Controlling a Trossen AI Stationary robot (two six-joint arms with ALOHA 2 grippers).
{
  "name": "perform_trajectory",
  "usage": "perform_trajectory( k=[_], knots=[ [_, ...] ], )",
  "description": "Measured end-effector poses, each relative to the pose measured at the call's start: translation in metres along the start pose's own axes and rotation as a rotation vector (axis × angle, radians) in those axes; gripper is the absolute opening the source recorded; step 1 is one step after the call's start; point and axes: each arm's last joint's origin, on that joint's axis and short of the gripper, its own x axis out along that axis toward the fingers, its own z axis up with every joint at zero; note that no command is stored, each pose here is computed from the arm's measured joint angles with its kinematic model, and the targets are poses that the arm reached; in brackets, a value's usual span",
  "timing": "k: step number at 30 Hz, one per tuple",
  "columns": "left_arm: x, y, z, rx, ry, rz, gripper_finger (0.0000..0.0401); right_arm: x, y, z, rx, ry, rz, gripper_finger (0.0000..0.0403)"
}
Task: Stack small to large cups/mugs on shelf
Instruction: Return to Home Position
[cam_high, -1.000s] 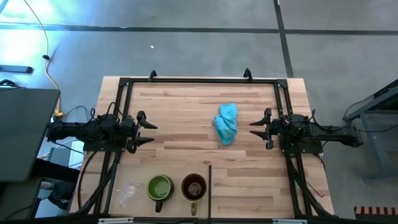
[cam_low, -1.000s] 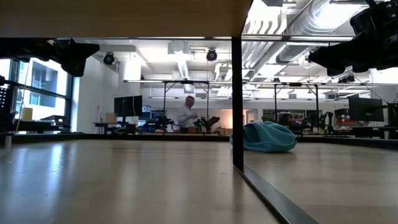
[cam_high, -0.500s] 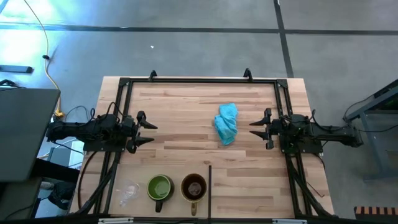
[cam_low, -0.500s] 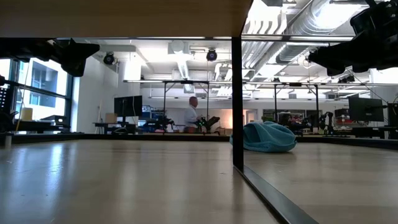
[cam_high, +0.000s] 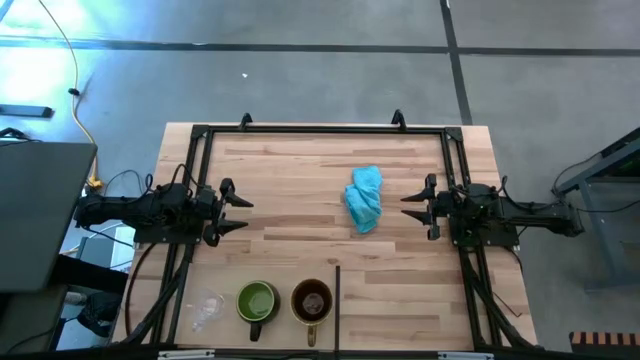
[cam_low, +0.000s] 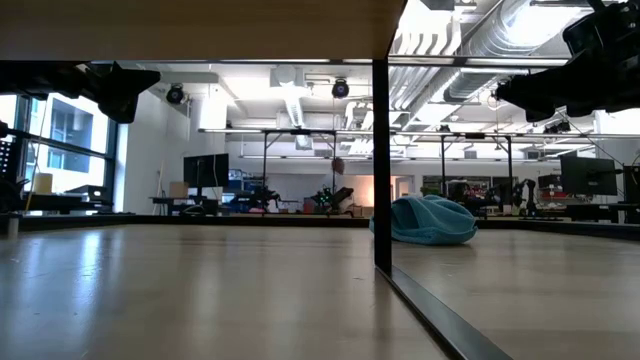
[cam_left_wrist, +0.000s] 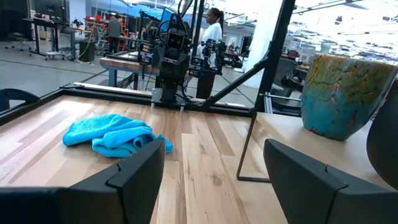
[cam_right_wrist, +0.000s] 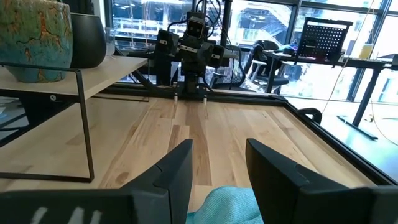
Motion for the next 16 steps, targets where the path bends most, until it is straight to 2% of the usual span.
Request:
perform_trajectory(
  k=[16],
  knots=[
    [0.0000,0.0000,0.0000,0.000,0.000,0.000,0.0262,0.0000,0.0000,0.0000,-0.003,0.000,0.001,0.0140]
  ],
)
